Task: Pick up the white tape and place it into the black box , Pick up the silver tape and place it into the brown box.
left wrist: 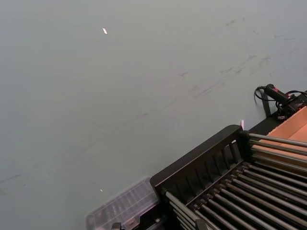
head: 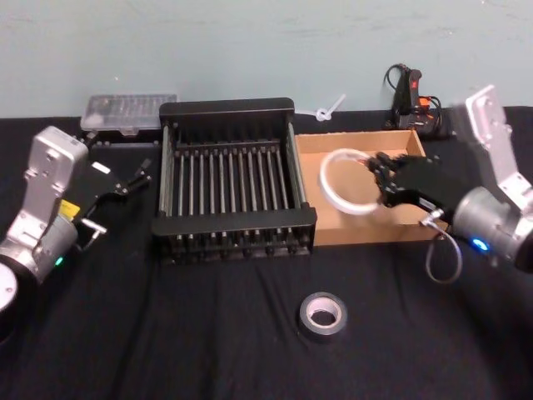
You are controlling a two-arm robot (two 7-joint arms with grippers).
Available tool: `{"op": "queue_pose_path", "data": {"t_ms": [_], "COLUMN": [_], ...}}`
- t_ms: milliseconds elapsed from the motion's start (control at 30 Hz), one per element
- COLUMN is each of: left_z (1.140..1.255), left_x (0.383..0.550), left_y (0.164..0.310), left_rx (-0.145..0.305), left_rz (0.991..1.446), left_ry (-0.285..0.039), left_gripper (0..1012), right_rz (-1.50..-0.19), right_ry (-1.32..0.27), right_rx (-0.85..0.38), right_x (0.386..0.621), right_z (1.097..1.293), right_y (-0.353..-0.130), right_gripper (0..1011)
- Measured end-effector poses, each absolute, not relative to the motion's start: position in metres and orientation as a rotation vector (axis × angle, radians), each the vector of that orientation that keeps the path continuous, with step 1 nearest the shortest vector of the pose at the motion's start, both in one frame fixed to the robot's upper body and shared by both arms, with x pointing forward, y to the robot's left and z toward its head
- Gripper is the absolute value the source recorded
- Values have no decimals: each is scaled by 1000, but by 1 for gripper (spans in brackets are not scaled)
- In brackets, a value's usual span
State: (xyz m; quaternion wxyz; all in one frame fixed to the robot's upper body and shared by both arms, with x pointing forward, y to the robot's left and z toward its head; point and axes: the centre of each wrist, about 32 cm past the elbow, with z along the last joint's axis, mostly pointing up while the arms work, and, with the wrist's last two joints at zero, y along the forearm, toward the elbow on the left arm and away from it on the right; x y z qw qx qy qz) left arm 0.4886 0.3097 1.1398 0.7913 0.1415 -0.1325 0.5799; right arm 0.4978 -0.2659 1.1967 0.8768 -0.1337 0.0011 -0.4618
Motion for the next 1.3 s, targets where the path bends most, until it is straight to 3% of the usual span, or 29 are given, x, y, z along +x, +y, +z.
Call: {"op": "queue_pose_path", "data": {"t_ms": [333,800,1300], "left_z": [1140,1140,1140], "left_x": [489,489,489], "left_y": [310,310,310], "left_rx": [304,304,304], "left_rz": [1248,1248,1248], "left_ry": [-285,-285,-285], "left_gripper": [1001,1001,1001], "right_rz": [-915,-857,-841], "right_ry": [-52,-86,-89], "right_rx": [-300,-327,-350], "right_x": [531,560,570], "right_z": [1202,1205,1202], "right_y": [-232,-194,-180], "right_gripper": [79,80,80]}}
